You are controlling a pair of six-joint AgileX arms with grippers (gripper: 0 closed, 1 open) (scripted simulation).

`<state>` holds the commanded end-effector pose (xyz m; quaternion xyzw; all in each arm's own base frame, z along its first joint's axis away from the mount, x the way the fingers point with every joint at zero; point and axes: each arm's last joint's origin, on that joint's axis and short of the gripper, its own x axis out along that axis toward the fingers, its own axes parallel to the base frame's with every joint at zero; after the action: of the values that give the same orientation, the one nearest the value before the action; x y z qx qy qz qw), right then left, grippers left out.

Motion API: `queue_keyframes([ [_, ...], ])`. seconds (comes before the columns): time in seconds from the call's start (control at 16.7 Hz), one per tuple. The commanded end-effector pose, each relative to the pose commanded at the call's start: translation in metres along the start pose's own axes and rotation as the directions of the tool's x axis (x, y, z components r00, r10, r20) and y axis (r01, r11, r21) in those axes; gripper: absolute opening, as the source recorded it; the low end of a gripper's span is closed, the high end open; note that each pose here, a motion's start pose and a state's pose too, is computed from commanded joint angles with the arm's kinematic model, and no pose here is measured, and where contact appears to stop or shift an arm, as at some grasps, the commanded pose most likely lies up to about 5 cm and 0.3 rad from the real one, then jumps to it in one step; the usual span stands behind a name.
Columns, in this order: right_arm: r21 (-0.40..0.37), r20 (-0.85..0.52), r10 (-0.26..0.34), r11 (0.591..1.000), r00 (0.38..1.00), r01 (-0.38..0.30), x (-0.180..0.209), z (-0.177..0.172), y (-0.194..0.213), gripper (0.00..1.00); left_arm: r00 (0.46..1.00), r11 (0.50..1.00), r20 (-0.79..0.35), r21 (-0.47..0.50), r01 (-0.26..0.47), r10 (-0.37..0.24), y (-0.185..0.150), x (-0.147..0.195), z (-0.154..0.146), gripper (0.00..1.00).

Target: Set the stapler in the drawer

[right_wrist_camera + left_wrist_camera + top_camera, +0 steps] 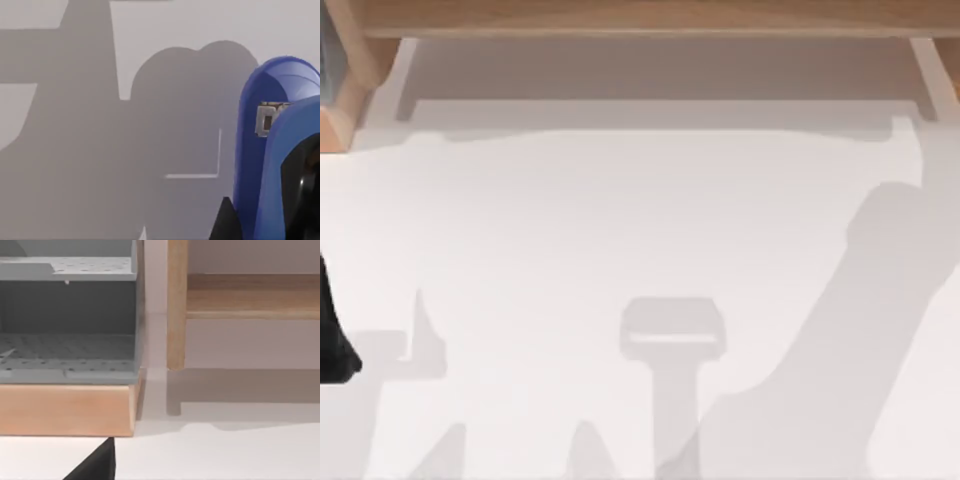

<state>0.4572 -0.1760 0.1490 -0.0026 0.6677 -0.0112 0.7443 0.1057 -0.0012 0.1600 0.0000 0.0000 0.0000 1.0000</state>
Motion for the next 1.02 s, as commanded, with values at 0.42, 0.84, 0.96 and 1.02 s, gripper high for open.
queue_keyframes([
  [0.42,0.000,0.000,0.000,1.000,1.000,0.000,0.0000,0.0000,0.0000,0.30,1.000,1.000,0.000,0.000,0.000,0.000,0.0000,0.0000,0.0000,1.00],
  [0.84,0.000,0.000,0.000,1.000,1.000,0.000,0.0000,0.0000,0.0000,0.83,1.000,1.000,0.000,0.000,0.000,0.000,0.0000,0.0000,0.0000,1.00],
  [0.96,0.000,0.000,0.000,1.000,1.000,0.000,0.0000,0.0000,0.0000,0.98,1.000,1.000,0.000,0.000,0.000,0.000,0.0000,0.0000,0.0000,1.00],
  [1.02,0.000,0.000,0.000,1.000,1.000,0.000,0.0000,0.0000,0.0000,1.00,1.000,1.000,0.000,0.000,0.000,0.000,0.0000,0.0000,0.0000,1.00],
])
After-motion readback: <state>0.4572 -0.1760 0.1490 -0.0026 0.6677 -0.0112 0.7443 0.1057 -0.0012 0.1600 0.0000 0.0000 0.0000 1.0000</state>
